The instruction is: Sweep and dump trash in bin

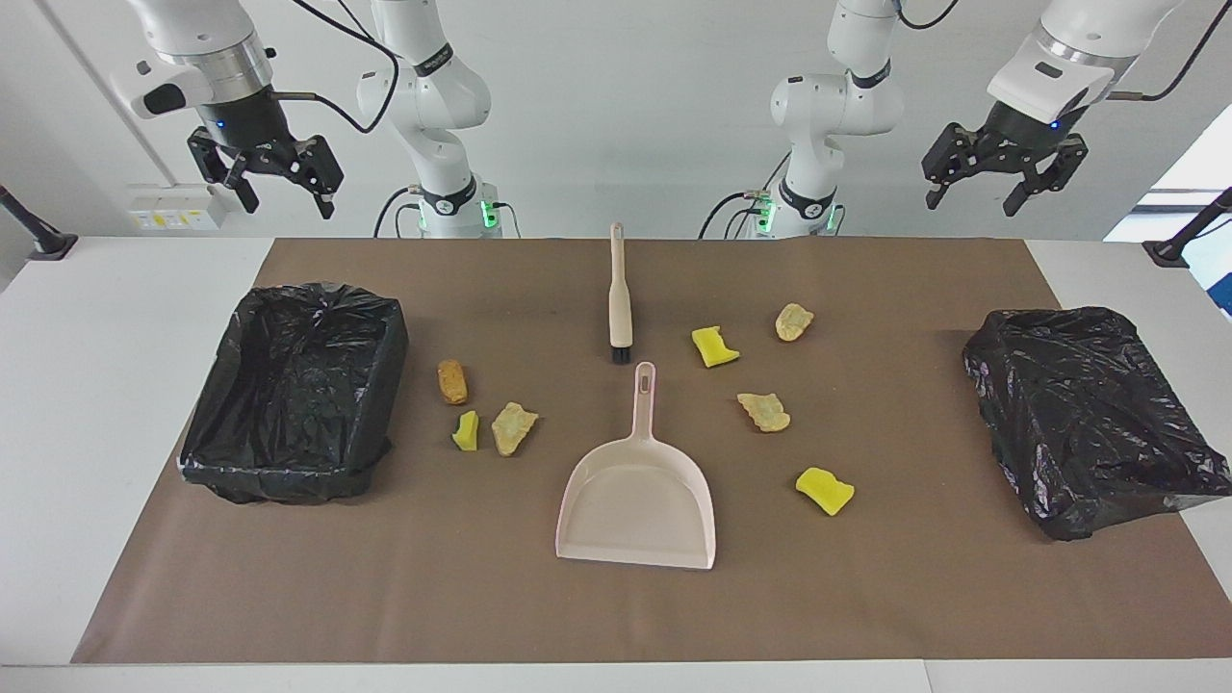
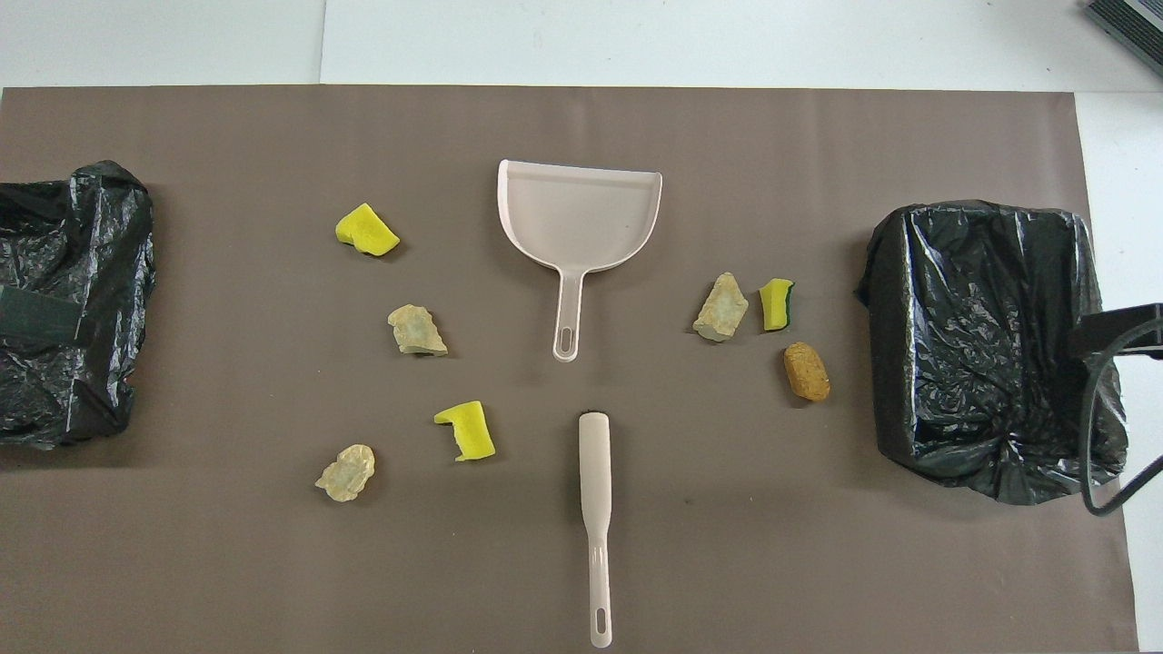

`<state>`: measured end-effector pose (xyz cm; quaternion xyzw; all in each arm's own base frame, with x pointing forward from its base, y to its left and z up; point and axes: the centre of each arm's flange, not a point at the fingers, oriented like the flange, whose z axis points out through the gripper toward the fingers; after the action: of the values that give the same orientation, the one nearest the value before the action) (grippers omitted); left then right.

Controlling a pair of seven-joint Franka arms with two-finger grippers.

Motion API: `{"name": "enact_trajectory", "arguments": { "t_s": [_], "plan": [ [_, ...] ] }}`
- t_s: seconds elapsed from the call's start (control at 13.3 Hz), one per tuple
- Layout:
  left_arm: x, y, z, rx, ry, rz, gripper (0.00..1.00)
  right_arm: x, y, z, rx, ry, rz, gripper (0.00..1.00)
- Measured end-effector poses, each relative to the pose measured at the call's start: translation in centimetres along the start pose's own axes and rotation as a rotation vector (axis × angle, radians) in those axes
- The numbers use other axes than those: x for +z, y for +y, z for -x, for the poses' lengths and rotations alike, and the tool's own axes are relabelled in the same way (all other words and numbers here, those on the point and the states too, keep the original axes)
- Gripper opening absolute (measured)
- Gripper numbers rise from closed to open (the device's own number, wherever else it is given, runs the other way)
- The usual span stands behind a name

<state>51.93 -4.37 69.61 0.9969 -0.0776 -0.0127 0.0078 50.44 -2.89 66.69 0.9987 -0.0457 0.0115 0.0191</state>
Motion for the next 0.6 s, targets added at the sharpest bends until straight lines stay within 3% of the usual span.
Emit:
{"name": "enact_trajectory", "arguments": {
  "t_s": [0.6],
  "plan": [
    [0.0, 1.1, -0.1, 0.02, 0.0, -0.001, 1.0, 0.0, 0.0, 0.0, 0.0, 0.0, 0.0, 1.0]
  ]
}}
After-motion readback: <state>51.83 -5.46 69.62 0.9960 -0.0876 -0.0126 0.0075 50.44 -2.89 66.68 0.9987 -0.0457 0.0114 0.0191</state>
